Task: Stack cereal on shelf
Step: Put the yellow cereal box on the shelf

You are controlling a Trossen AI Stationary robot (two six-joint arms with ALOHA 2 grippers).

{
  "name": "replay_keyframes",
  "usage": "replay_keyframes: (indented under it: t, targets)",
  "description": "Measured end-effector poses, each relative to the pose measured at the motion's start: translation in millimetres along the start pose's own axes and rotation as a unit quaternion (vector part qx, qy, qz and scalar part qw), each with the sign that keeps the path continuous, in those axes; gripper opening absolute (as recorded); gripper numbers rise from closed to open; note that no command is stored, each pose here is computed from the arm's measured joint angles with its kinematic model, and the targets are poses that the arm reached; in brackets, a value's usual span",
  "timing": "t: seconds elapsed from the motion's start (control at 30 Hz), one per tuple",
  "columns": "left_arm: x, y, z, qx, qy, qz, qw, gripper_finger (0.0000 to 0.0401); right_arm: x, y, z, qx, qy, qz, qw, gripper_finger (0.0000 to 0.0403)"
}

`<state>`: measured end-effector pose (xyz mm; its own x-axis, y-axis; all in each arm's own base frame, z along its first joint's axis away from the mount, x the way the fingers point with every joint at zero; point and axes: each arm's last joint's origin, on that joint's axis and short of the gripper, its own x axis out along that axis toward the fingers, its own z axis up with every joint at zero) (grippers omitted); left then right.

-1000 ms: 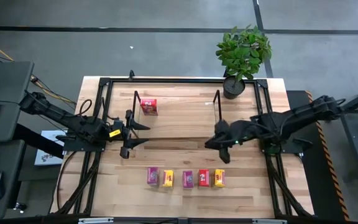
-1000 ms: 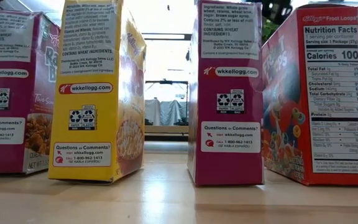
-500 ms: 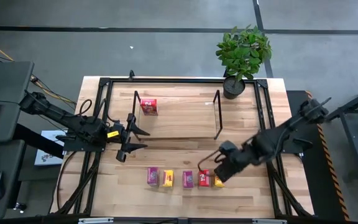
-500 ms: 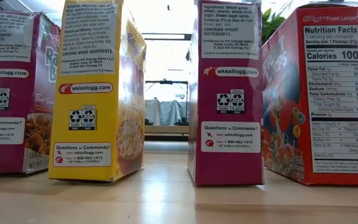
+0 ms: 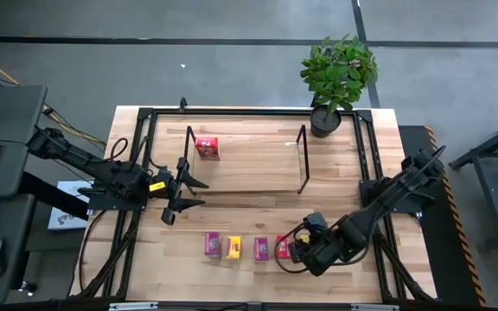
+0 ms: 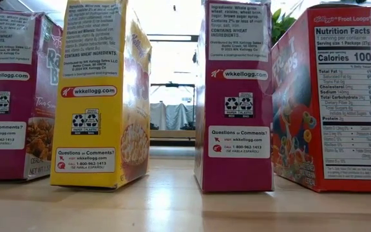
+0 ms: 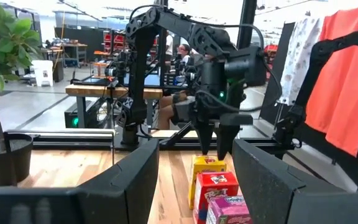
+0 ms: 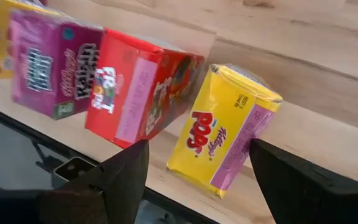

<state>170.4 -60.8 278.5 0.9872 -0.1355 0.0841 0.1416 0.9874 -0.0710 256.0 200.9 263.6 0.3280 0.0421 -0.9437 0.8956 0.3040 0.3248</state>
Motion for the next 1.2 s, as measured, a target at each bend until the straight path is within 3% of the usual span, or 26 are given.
replay_keyframes:
  t: [0.53, 0.87, 1.2]
  targets:
    - [0, 0, 0, 0.0, 0.0, 0.001, 1.0, 0.0195, 2, 3, 4, -0.012, 0.003, -0.001, 1.0, 0.0272]
    - [0, 0, 0, 0.001, 0.0, 0.001, 1.0, 0.0195, -26, 6, 7, -0.014, -0.006, -0.029, 0.999, 0.0272]
    - [0, 0, 0, 0.001, 0.0, 0.001, 1.0, 0.0195, -9, 8, 3, -0.002, -0.011, -0.056, 0.998, 0.0272]
